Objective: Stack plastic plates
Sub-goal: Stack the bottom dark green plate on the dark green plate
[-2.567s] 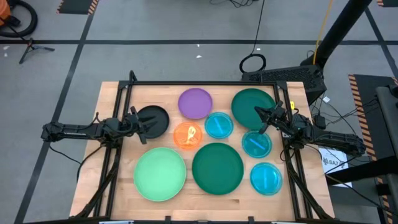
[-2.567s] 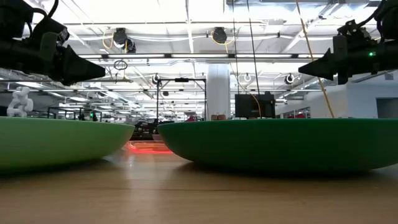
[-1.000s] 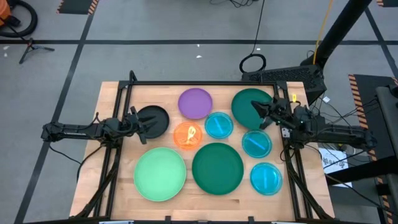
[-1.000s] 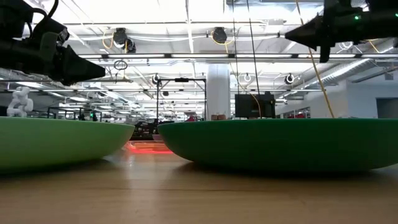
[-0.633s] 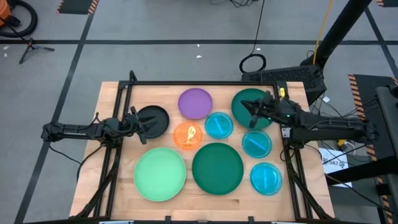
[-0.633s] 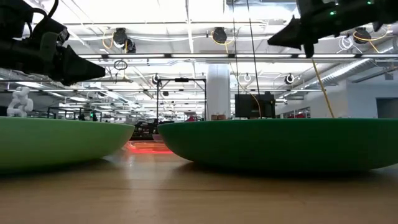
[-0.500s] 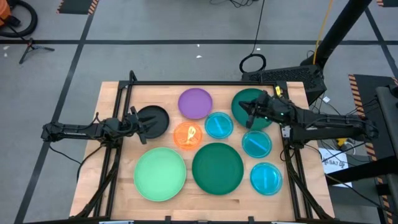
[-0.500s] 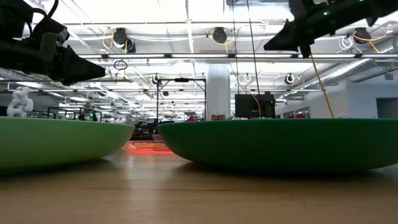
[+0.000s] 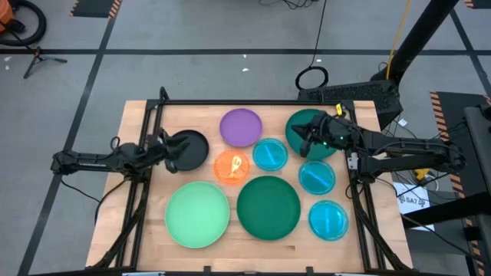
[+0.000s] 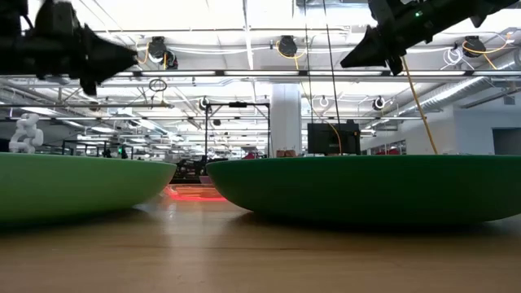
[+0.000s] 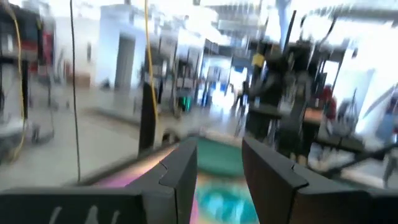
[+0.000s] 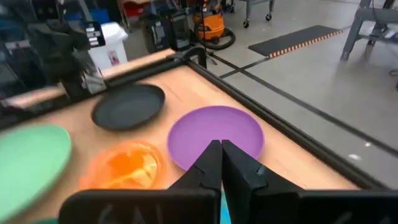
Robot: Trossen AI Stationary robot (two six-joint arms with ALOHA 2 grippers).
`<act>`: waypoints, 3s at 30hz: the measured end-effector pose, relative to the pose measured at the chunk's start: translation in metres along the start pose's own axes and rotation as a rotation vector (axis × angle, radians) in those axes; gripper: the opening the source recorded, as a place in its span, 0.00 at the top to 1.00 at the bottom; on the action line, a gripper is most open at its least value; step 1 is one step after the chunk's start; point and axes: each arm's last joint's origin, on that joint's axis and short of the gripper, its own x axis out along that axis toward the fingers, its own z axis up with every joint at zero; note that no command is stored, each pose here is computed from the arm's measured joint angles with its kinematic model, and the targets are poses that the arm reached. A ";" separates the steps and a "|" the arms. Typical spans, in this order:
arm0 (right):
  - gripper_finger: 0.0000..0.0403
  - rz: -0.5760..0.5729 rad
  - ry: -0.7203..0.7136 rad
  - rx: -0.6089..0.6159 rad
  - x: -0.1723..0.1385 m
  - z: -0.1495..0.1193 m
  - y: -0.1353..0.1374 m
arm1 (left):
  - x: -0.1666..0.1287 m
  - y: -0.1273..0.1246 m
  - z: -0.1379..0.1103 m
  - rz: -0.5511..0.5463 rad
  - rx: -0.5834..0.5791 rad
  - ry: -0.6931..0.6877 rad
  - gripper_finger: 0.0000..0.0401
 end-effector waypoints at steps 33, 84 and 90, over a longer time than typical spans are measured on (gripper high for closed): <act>1.00 0.435 0.835 -0.102 0.062 -0.034 0.062 | -0.001 -0.004 0.059 0.003 0.015 -0.255 0.67; 0.61 0.136 1.006 -0.198 0.092 -0.099 0.087 | 0.000 -0.004 0.053 0.015 0.125 -0.192 0.67; 0.61 0.116 1.091 -0.192 0.100 -0.118 0.087 | 0.000 -0.004 0.053 0.021 0.120 -0.192 0.67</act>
